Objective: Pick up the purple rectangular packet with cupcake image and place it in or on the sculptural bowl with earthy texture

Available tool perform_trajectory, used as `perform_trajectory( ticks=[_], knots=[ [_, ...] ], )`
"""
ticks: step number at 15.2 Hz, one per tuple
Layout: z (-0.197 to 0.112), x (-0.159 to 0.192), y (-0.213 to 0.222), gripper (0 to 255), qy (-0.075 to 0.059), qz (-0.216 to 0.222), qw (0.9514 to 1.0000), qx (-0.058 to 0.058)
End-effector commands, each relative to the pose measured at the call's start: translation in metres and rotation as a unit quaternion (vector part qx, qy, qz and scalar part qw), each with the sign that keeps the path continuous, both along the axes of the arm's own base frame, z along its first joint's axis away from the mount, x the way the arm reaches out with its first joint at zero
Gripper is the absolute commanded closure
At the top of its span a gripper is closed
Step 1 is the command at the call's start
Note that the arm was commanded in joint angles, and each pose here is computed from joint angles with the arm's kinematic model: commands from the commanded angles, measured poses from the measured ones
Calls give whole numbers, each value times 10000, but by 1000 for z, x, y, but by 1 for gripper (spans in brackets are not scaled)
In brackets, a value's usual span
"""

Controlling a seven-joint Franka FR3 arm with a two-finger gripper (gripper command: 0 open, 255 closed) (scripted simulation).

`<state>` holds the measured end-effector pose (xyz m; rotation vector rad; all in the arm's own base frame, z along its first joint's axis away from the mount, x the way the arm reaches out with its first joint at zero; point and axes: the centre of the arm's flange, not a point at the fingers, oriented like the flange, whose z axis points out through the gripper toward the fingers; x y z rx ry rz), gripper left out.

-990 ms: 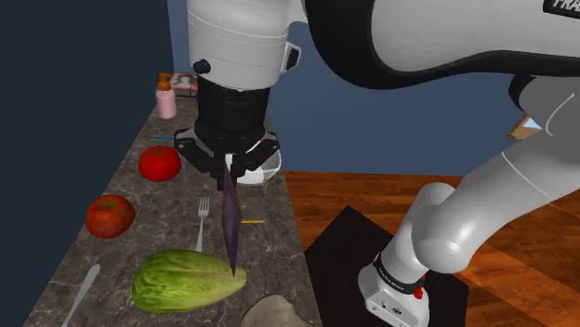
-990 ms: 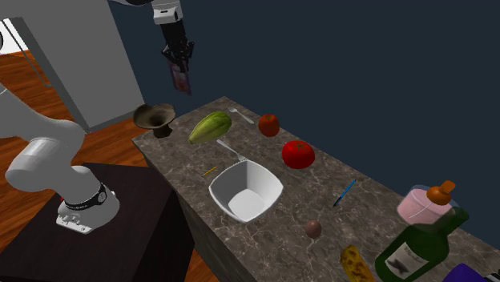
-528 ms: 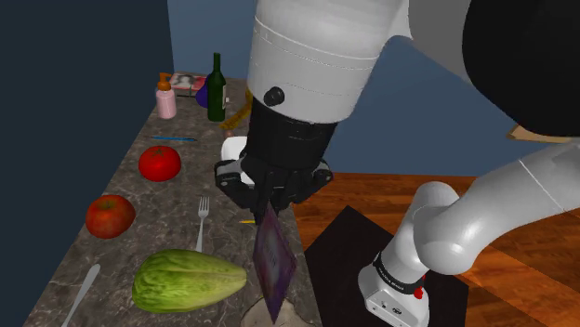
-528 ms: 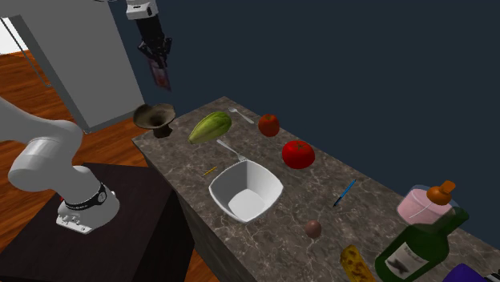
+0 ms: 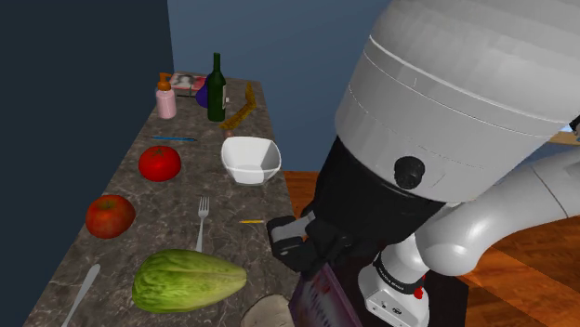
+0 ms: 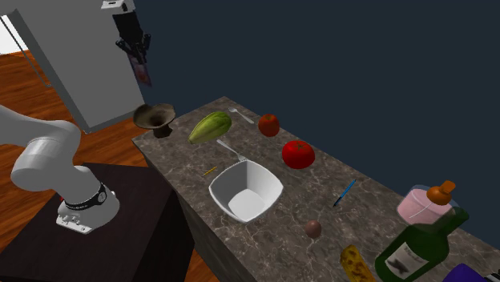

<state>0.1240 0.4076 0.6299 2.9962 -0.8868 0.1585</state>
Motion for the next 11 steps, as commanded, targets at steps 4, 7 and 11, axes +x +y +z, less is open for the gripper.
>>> perform_trajectory(
  ticks=[4, 7, 11],
  knots=[
    [-24, -4, 0, 255, 2, -5, 10000, -1],
    [-40, -4, 0, 255, 2, -5, 10000, -1],
    [-61, -4, 0, 255, 2, -5, 10000, -1]
  ],
)
